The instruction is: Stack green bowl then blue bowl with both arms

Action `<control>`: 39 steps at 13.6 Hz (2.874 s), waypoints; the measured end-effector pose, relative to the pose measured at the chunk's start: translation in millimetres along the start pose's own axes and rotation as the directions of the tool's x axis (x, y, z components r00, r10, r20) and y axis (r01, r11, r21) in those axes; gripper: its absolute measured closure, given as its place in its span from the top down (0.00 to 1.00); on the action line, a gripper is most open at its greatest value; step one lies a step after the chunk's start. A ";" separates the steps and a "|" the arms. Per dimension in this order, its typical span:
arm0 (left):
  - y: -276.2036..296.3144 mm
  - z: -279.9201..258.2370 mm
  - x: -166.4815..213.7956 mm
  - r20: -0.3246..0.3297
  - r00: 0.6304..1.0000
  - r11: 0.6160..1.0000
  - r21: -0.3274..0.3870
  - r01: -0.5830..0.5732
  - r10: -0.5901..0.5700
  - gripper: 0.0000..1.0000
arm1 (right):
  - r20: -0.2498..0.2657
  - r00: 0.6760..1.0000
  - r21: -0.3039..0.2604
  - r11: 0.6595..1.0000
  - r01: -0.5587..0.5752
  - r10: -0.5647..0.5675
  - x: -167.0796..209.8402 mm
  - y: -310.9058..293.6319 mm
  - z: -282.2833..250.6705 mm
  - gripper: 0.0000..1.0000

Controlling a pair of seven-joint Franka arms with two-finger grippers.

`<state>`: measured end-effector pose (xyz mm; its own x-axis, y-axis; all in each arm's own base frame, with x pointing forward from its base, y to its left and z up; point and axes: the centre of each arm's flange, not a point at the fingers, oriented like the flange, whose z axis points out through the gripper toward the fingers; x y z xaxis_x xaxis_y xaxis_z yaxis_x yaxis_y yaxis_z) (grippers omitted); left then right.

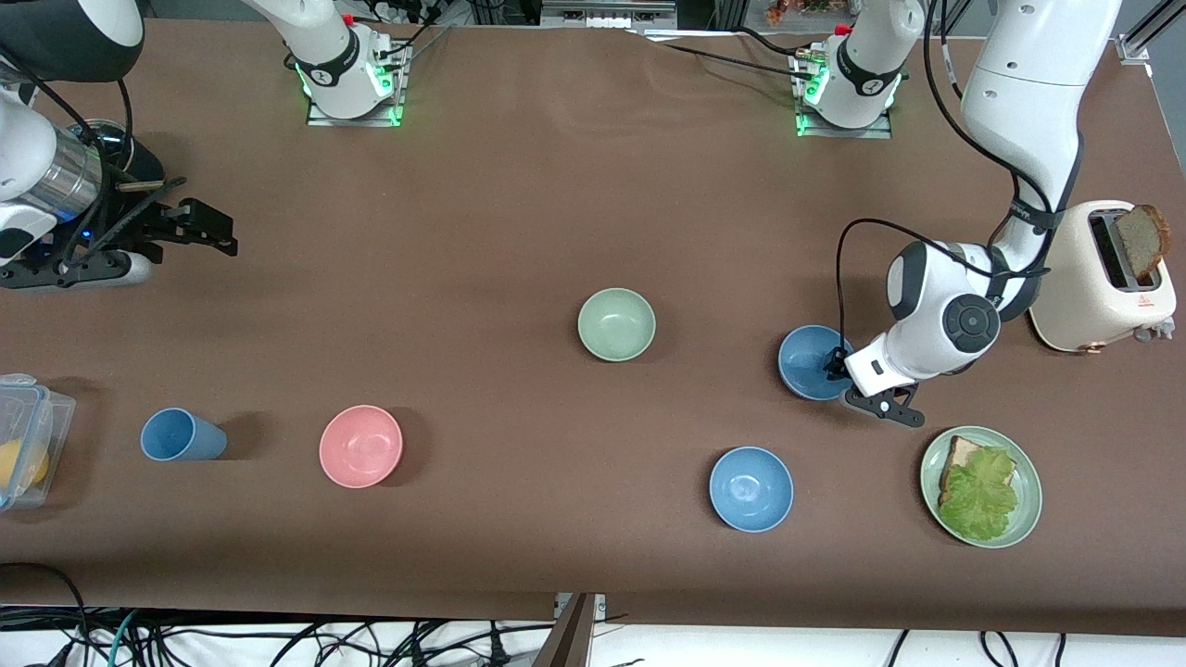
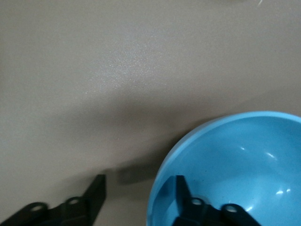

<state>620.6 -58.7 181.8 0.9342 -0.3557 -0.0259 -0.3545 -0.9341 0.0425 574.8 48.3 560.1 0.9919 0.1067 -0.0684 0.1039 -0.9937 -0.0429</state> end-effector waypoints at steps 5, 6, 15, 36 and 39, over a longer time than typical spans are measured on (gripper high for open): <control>1.1 -13.7 3.6 -0.002 0.999 0.999 -0.005 -0.036 0.036 0.14 | -0.001 0.999 -0.001 0.999 0.042 -0.042 -0.4 0.0 -3.4 1.00; 1.3 -22.2 4.7 0.000 0.999 0.999 -0.005 -0.037 0.037 0.12 | -0.001 0.999 -0.001 0.999 0.041 -0.042 -0.4 0.2 -3.4 1.00; 98.2 -143.9 57.7 0.062 0.998 0.994 -0.105 0.035 -0.029 0.07 | -0.006 1.000 -0.002 1.000 0.028 -0.028 -0.7 12.9 -5.5 1.00; 320.7 -85.3 64.5 0.118 0.976 0.963 -0.180 0.200 -0.181 0.77 | -0.010 0.999 -0.008 0.999 0.035 -0.035 8.3 8.6 -4.4 1.00; 279.6 -147.9 56.3 0.156 0.966 0.963 -0.144 0.226 -0.204 1.00 | -0.010 0.999 -0.008 0.999 0.035 -0.035 8.3 8.7 -4.7 1.00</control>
<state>579.9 -335.3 340.0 0.9690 -0.1582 -0.1899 -0.1243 -0.9760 0.1787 584.3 40.4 563.8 0.9884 0.1409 -0.0566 0.1389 -0.9896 -0.0376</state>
